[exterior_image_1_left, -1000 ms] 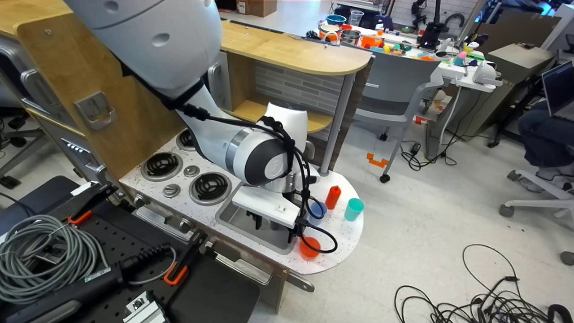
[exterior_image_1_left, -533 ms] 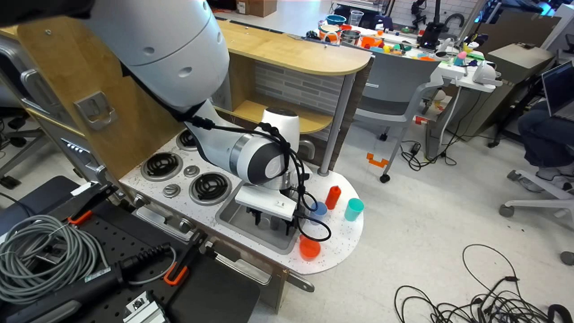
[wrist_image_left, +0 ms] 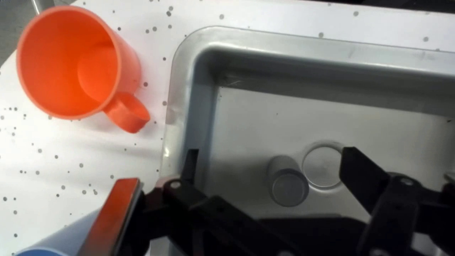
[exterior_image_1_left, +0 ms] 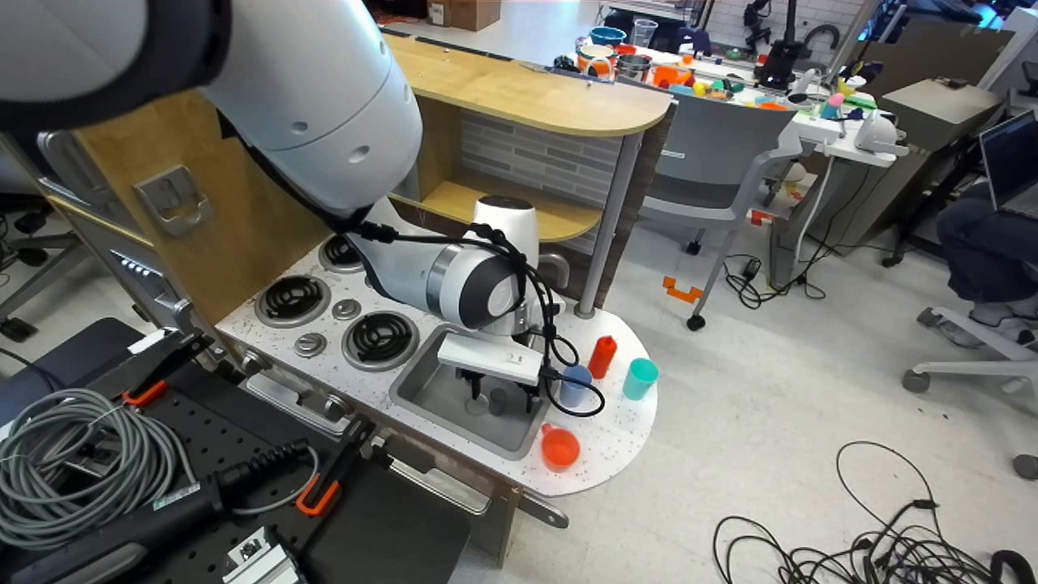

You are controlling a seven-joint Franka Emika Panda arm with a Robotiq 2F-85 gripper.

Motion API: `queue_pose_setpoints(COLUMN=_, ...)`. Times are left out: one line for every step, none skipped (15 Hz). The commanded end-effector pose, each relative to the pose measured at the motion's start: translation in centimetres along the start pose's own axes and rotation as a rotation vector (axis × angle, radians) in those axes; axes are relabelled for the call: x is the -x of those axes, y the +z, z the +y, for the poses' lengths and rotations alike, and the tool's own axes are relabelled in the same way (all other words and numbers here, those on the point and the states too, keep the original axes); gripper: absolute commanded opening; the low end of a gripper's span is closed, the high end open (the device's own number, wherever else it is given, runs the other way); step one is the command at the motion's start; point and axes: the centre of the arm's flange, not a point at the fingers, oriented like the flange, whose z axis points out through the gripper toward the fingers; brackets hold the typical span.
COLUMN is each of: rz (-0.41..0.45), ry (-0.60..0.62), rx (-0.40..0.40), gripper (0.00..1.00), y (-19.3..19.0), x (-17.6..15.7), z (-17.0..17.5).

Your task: Remove the grey thing from the sink and put it in the red cup

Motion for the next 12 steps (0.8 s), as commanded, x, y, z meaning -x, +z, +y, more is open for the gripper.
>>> queue_pose_setpoints(rz=0.005, ry=-0.025, rx=0.029, gripper=1.00, y=1.4, x=-2.3, z=-0.1)
queue_pose_setpoints(rz=0.006, ry=-0.025, rx=0.029, gripper=1.00, y=1.7, x=-2.6, z=-0.3)
queue_pose_setpoints(rz=0.008, ry=-0.024, rx=0.027, gripper=1.00, y=1.9, x=-2.8, z=-0.4)
queue_pose_setpoints(rz=0.009, ry=-0.023, rx=0.027, gripper=1.00, y=2.1, x=-3.0, z=-0.6)
queue_pose_setpoints(rz=0.007, ry=-0.021, rx=0.020, gripper=1.00, y=2.3, x=-3.0, z=-0.8)
queue_pose_setpoints(rz=0.006, ry=-0.022, rx=0.013, gripper=1.00, y=2.4, x=-3.1, z=-1.1)
queue_pose_setpoints(rz=0.003, ry=-0.013, rx=0.010, gripper=1.00, y=2.6, x=-3.1, z=-1.3)
queue_pose_setpoints(rz=-0.007, ry=0.003, rx=0.006, gripper=1.00, y=2.8, x=-3.1, z=-1.4)
queue_pose_setpoints(rz=-0.012, ry=0.015, rx=0.002, gripper=0.93, y=2.9, x=-3.2, z=-1.5)
queue_pose_setpoints(rz=-0.014, ry=0.022, rx=0.001, gripper=0.92, y=3.0, x=-3.2, z=-1.5)
queue_pose_setpoints(rz=-0.013, ry=0.028, rx=0.000, gripper=0.68, y=3.0, x=-3.2, z=-1.5)
queue_pose_setpoints(rz=-0.007, ry=0.033, rx=0.006, gripper=0.66, y=2.9, x=-3.4, z=-1.5)
